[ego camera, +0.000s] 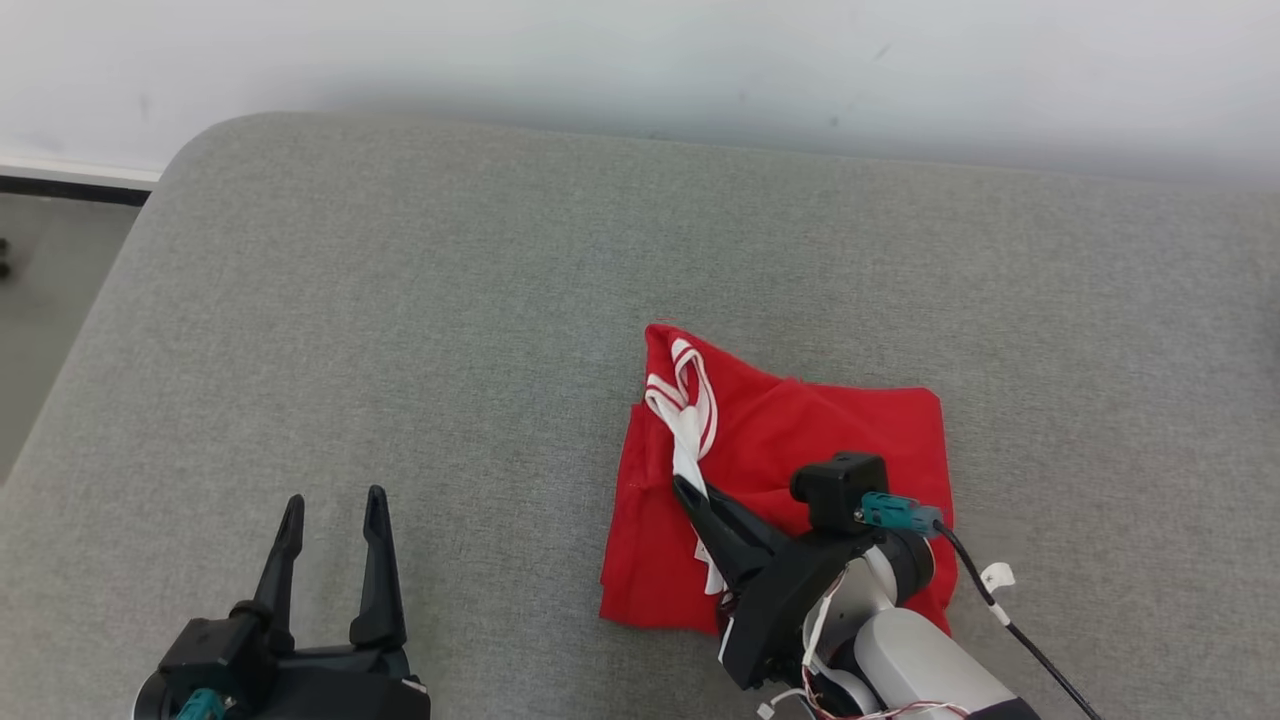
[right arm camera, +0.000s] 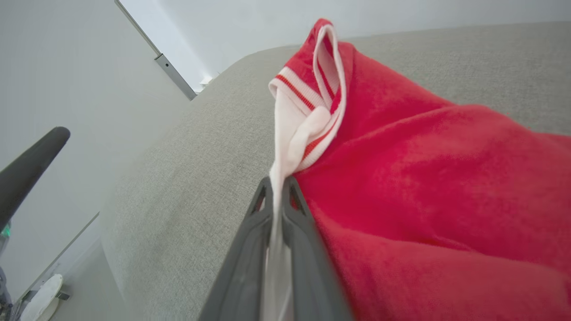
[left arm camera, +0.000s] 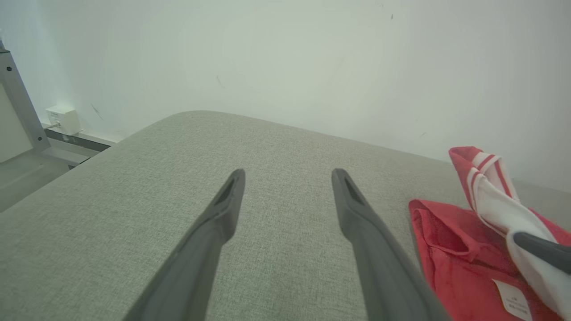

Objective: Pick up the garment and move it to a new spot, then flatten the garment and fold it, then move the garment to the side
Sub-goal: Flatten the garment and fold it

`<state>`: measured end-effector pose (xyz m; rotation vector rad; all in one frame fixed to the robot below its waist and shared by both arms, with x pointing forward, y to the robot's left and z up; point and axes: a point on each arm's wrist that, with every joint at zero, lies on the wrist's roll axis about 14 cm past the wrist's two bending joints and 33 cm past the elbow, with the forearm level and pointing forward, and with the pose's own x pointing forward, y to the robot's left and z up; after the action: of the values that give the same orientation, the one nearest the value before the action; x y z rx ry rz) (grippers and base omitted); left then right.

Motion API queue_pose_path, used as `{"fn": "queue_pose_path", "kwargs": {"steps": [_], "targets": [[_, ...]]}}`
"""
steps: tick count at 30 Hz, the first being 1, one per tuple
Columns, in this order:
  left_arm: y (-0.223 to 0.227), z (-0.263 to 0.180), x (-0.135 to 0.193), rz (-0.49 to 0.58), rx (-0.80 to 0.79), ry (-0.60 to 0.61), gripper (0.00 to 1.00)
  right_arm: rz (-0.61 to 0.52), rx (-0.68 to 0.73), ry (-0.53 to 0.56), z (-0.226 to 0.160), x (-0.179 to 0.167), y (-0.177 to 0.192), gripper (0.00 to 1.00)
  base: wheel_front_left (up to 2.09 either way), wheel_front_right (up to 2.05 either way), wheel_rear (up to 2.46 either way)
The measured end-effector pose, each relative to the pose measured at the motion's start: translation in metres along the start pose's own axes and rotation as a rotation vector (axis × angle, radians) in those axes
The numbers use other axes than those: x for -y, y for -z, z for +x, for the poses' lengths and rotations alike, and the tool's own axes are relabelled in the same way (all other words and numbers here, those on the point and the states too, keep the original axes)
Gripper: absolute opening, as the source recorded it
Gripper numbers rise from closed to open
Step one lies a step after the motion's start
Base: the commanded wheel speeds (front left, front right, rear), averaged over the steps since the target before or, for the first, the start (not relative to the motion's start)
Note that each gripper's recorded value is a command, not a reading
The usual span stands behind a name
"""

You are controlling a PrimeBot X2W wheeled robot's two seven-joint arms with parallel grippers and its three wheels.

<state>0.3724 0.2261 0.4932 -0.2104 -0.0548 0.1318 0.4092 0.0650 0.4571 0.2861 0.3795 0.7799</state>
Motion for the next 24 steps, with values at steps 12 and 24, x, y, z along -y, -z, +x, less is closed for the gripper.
{"fn": "queue_pose_path", "kwargs": {"steps": [12,24], "targets": [[0.006,0.002,0.007,-0.002,-0.017,0.025,1.00,-0.063,0.228,0.009,0.001,0.005,-0.055,1.00,0.00,0.00,0.00],[0.007,0.008,0.030,0.009,-0.015,0.105,1.00,-0.201,0.493,0.260,-0.087,0.088,-0.126,1.00,0.00,0.00,0.00]]}}
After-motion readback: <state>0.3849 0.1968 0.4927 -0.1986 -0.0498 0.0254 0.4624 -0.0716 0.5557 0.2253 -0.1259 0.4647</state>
